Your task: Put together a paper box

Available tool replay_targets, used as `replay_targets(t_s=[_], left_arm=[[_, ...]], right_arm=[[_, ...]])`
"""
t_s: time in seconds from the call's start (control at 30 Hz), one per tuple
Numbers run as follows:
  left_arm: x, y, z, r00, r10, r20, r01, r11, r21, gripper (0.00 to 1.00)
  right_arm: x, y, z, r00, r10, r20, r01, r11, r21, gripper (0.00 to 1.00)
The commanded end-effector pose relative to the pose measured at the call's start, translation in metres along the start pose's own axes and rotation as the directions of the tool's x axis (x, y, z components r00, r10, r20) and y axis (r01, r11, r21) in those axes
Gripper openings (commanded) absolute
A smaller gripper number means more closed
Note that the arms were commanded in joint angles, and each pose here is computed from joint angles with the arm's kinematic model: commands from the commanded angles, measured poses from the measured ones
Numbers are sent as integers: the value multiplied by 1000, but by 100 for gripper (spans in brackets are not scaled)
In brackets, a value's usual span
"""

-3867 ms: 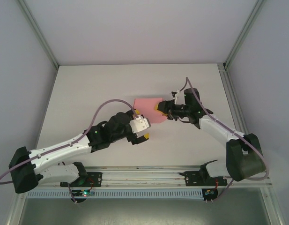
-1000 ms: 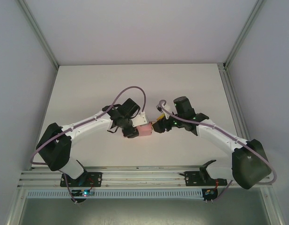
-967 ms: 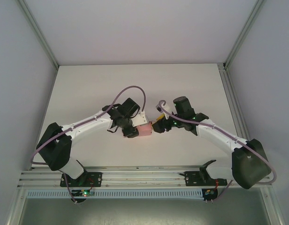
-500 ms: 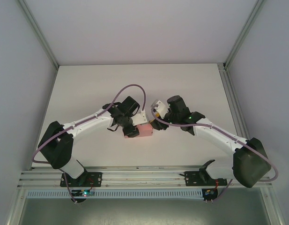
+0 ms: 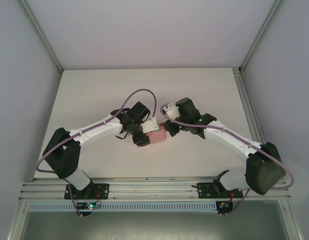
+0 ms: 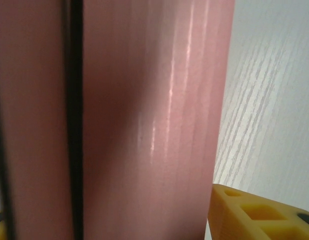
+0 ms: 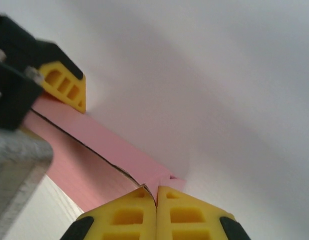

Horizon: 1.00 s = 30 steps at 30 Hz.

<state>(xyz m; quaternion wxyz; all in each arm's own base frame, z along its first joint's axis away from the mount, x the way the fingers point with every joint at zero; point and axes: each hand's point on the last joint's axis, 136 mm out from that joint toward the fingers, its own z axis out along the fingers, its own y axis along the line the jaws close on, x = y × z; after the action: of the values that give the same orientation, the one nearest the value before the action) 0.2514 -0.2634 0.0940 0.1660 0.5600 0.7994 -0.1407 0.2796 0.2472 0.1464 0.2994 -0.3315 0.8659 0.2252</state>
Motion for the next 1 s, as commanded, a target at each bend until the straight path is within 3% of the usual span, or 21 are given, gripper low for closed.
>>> replay_targets(t_s=[0.0, 0.3, 0.43, 0.63, 0.97], left_arm=[[19, -4, 14, 995, -62, -79, 65, 997, 45, 58], [11, 3, 13, 993, -80, -89, 82, 996, 29, 54], [13, 1, 14, 993, -77, -95, 81, 996, 35, 54], [19, -3, 19, 989, -73, -126, 79, 996, 49, 54], [20, -7, 25, 988, -40, -151, 50, 997, 64, 54]], right_arm=[[-19, 19, -8, 984, 178, 23, -176, 982, -72, 1], [-9, 18, 0, 881, 453, -137, -466, 882, -75, 0], [-15, 22, -1, 811, 547, -205, -581, 795, -176, 0], [-33, 30, -12, 774, 583, -247, -633, 723, -277, 0], [-37, 16, -6, 711, 629, -315, -703, 657, -273, 0]])
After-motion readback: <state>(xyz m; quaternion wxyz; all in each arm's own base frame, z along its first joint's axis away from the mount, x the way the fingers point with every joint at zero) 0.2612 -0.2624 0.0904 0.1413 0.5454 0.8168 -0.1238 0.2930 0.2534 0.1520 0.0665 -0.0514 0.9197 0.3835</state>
